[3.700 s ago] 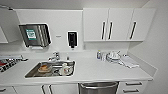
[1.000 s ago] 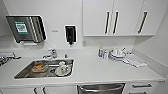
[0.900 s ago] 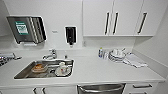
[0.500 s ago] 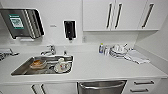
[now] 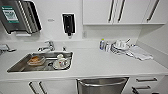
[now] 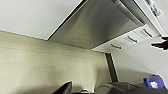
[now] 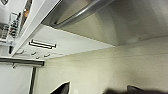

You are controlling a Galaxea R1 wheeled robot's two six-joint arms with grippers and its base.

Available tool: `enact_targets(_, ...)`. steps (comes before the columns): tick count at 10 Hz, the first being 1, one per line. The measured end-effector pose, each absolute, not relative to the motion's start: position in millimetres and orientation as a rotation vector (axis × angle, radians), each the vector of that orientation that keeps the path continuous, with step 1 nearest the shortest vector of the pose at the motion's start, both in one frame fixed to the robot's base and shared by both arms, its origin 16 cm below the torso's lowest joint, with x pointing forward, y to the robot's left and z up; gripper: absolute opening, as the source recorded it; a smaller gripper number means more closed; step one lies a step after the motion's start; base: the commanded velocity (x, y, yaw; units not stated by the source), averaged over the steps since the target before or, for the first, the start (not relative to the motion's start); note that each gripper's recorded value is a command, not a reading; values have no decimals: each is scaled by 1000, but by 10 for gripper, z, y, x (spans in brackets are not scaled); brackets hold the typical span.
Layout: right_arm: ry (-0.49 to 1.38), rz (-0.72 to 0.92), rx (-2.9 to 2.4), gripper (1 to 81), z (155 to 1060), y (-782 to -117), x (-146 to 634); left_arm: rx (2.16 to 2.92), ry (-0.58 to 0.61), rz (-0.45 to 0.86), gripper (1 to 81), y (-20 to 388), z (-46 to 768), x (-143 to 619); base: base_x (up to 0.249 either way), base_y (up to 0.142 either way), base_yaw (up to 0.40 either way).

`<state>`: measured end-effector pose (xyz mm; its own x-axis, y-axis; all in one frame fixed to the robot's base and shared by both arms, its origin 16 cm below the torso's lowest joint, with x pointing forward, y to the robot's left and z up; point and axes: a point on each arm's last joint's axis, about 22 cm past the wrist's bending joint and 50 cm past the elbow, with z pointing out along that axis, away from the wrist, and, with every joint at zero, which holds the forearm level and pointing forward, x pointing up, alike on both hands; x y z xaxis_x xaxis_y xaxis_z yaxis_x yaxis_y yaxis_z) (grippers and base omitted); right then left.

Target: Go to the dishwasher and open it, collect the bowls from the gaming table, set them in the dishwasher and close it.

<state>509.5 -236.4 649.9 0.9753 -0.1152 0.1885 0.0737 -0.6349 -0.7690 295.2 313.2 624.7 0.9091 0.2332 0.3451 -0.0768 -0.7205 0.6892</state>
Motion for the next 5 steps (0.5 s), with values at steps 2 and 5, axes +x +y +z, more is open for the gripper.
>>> enact_targets(2, 90, -245, -2188, 811, 6690, -2254, 5320, 2314, 104, 547, 811, 3132, 6202, 2987, 0, 0, 0)
enact_targets(5, 260, -173, -2185, 811, 6754, -2327, 5714, 2296, 112, 561, 811, 3070, 6191, 3024, 0, 0, 0)
